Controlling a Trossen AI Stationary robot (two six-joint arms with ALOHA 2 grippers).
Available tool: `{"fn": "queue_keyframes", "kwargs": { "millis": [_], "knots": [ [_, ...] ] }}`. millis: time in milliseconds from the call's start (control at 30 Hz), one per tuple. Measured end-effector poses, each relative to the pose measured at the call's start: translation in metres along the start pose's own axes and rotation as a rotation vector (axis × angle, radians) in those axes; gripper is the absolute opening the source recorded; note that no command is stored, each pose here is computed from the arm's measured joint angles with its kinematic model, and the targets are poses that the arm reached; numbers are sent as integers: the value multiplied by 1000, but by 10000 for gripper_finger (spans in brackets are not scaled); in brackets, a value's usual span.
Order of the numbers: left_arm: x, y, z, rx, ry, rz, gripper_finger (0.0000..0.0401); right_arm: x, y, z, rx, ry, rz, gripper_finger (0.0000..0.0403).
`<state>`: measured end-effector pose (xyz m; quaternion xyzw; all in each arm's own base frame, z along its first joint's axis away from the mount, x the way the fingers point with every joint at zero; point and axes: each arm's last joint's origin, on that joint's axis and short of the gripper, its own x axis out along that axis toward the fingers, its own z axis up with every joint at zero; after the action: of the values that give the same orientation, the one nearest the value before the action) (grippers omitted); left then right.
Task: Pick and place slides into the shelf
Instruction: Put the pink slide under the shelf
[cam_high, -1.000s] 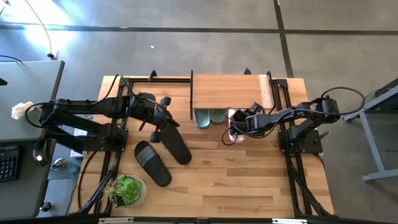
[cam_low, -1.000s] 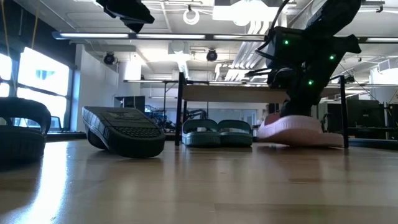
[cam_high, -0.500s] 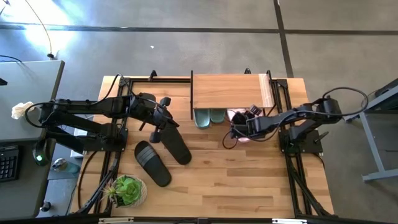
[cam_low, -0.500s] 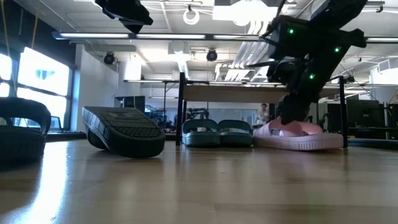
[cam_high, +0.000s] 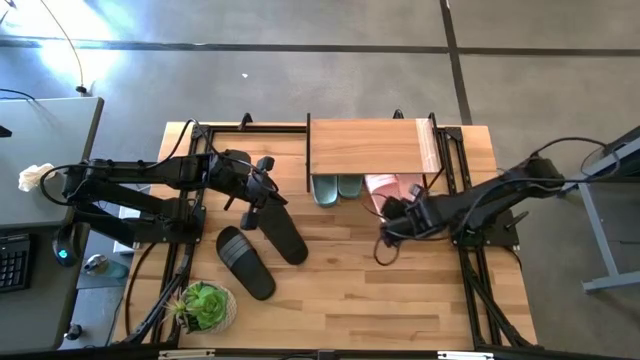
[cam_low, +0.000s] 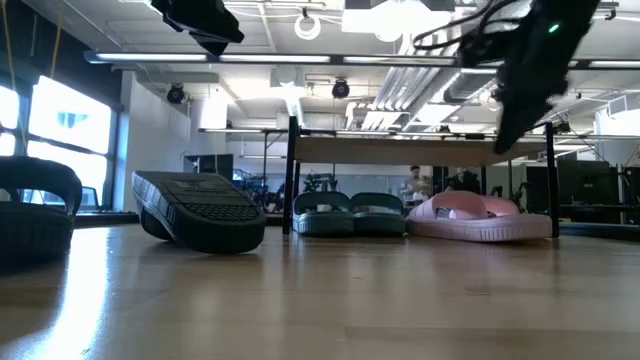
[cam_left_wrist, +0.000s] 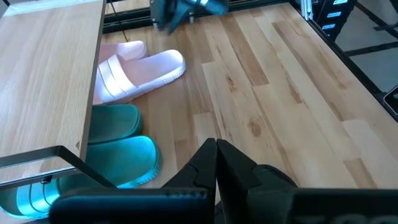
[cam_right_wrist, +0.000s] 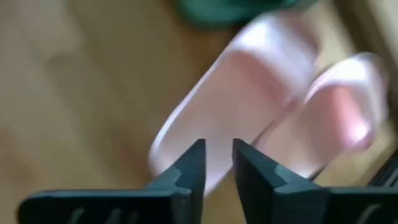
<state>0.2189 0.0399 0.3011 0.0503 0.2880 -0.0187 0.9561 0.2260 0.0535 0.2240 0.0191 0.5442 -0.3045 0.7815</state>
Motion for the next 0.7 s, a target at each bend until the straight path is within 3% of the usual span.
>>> {"fn": "queue_keyframes", "kwargs": {
  "millis": [133, 267, 467, 700],
  "knots": [
    [0, 0, -1, 2, 6, -2, 1, -19, 2, -19, 64, 60, 142, 13],
    [0, 0, -1, 2, 6, -2, 1, -24, 7, -44, 120, 53, 202, 6],
    [0, 0, -1, 9, 6, -2, 1, -7, 20, -77, 175, 22, 231, 1],
    [0, 0, -1, 8, 7, -2, 1, 22, 23, -90, 231, -74, 246, 0]
  ]
}}
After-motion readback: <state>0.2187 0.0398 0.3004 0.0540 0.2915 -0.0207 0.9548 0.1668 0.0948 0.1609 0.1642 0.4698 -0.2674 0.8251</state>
